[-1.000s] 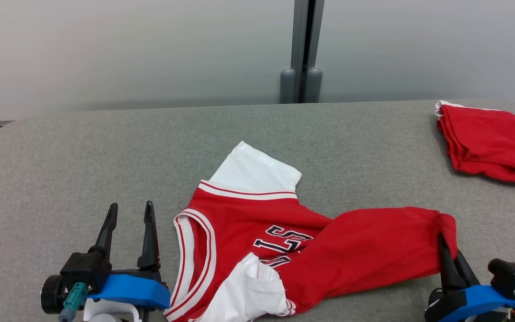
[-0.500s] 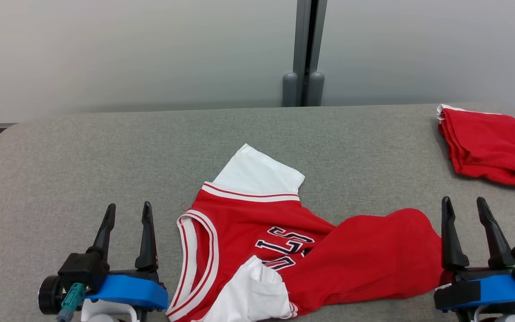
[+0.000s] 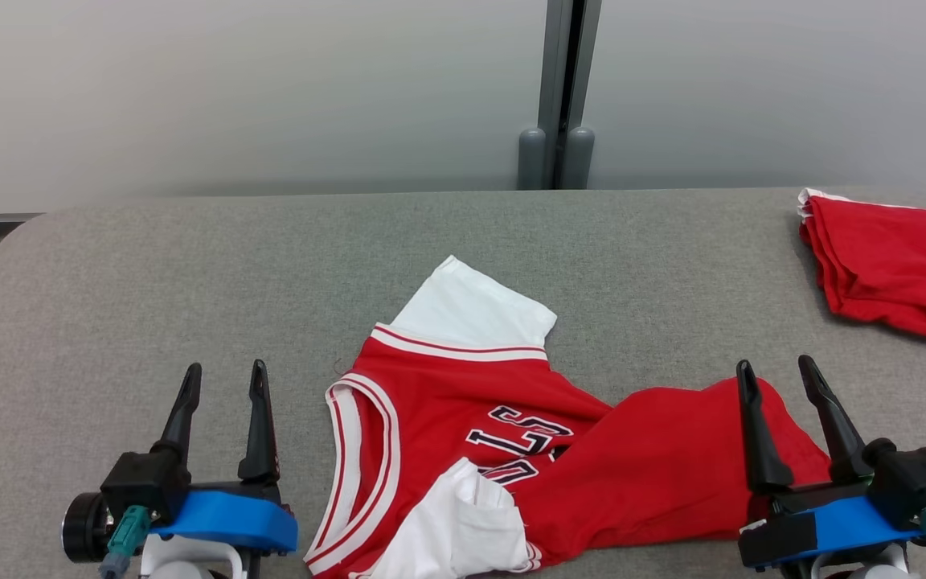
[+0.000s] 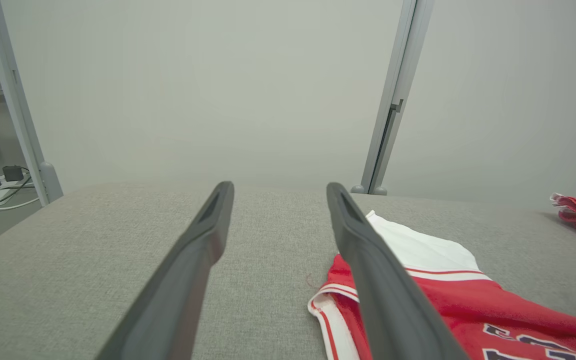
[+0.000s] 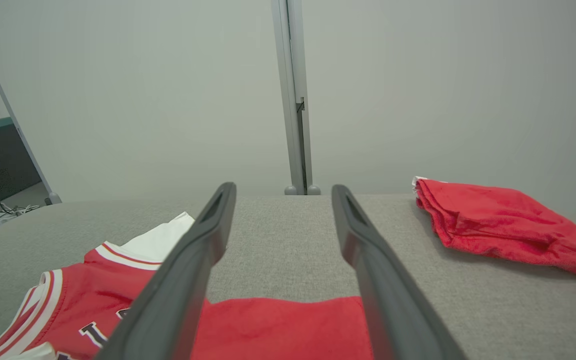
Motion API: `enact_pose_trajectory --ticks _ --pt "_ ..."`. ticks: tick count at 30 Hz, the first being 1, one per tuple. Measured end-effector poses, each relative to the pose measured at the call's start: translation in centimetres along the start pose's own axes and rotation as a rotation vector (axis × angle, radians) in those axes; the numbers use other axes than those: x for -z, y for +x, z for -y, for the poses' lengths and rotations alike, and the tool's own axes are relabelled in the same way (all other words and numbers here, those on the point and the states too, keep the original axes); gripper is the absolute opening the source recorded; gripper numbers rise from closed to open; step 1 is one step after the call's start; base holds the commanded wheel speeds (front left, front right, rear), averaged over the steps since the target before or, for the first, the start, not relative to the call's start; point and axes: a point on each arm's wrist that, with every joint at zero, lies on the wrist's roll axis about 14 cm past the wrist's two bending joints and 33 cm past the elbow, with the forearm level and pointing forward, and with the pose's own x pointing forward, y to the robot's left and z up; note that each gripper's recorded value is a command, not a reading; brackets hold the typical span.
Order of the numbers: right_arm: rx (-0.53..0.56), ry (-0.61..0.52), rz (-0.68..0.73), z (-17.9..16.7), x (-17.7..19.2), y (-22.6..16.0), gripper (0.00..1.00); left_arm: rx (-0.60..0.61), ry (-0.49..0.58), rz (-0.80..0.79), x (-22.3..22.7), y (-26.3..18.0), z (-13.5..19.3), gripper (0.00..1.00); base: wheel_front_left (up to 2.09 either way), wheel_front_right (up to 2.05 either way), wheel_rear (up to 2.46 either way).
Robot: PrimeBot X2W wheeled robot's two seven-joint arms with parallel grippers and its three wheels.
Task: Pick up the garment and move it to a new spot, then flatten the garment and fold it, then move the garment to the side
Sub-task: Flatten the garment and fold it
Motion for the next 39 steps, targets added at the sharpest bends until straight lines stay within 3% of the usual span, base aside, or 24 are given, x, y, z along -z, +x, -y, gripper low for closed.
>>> enact_pose_trajectory --ticks 13,21,27,39 --pt "0.019 -0.003 -0.028 0.8 1.2 1.2 1.0 0.155 0.083 0.05 -2.9 7.5 3.1 1.0 0.0 0.0 0.0" --pt "0.064 -0.016 -0.057 2.5 2.3 1.6 1.0 0.233 0.105 -0.119 1.4 10.5 5.1 1.0 0.0 0.0 0.0" --pt "0.076 -0.023 -0.07 3.1 2.9 2.0 1.0 0.248 0.108 -0.336 7.5 9.3 4.8 1.0 0.0 0.0 0.0" --pt "0.065 -0.024 -0.072 2.8 3.1 2.7 1.0 0.259 0.101 -0.629 14.8 3.9 4.1 1.0 0.0 0.0 0.0"
